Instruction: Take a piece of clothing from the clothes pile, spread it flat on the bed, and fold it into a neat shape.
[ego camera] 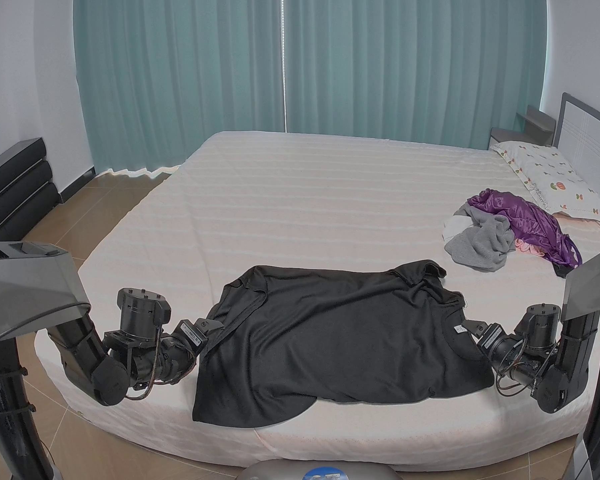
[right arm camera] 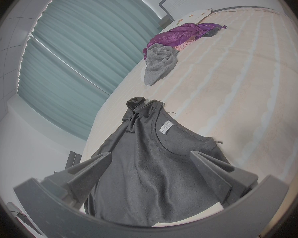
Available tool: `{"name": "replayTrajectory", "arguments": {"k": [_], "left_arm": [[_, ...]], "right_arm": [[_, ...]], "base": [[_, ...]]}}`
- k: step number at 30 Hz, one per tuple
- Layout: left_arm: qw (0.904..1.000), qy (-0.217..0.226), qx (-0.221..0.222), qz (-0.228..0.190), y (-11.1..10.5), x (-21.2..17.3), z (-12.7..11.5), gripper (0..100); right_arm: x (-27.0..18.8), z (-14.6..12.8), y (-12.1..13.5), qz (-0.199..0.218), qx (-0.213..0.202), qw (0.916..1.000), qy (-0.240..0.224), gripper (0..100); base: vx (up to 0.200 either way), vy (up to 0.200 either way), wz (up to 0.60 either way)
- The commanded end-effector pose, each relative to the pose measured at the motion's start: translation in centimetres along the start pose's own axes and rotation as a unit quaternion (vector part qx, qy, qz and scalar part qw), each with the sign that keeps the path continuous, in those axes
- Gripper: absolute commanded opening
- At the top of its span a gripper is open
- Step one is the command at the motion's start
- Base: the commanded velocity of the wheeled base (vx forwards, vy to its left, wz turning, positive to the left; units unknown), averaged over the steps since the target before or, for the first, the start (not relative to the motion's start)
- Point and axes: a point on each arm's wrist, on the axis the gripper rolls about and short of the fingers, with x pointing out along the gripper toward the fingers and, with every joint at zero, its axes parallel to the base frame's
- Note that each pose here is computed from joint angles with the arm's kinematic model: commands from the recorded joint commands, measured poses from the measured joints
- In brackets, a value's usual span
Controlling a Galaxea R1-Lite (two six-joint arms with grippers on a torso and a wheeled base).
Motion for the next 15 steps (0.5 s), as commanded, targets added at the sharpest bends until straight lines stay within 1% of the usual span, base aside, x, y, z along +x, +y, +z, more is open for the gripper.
{"name": "replayTrajectory", "arguments": {"k": [1, 9, 15], "left_arm": [[1.0000, 0.002, -0.001, 0.004, 0.21, 0.24, -0.06, 100], [1.0000, 0.005, 0.001, 0.005, 0.22, 0.29, -0.29, 100], [0.9999, 0.009, 0.006, 0.012, 0.63, 0.24, -0.50, 100]], "right_arm": [[0.03, 0.05, 0.03, 0.004, 0.001, 1.0000, -0.003, 100], [0.13, -0.02, -0.07, 0.003, 0.001, 1.0000, -0.002, 100], [0.15, 0.03, -0.07, 0.003, 0.001, 1.0000, -0.002, 100]], "base": [[-0.200, 0.000, 0.00], [-0.200, 0.000, 0.00], [0.000, 0.000, 0.00]]}}
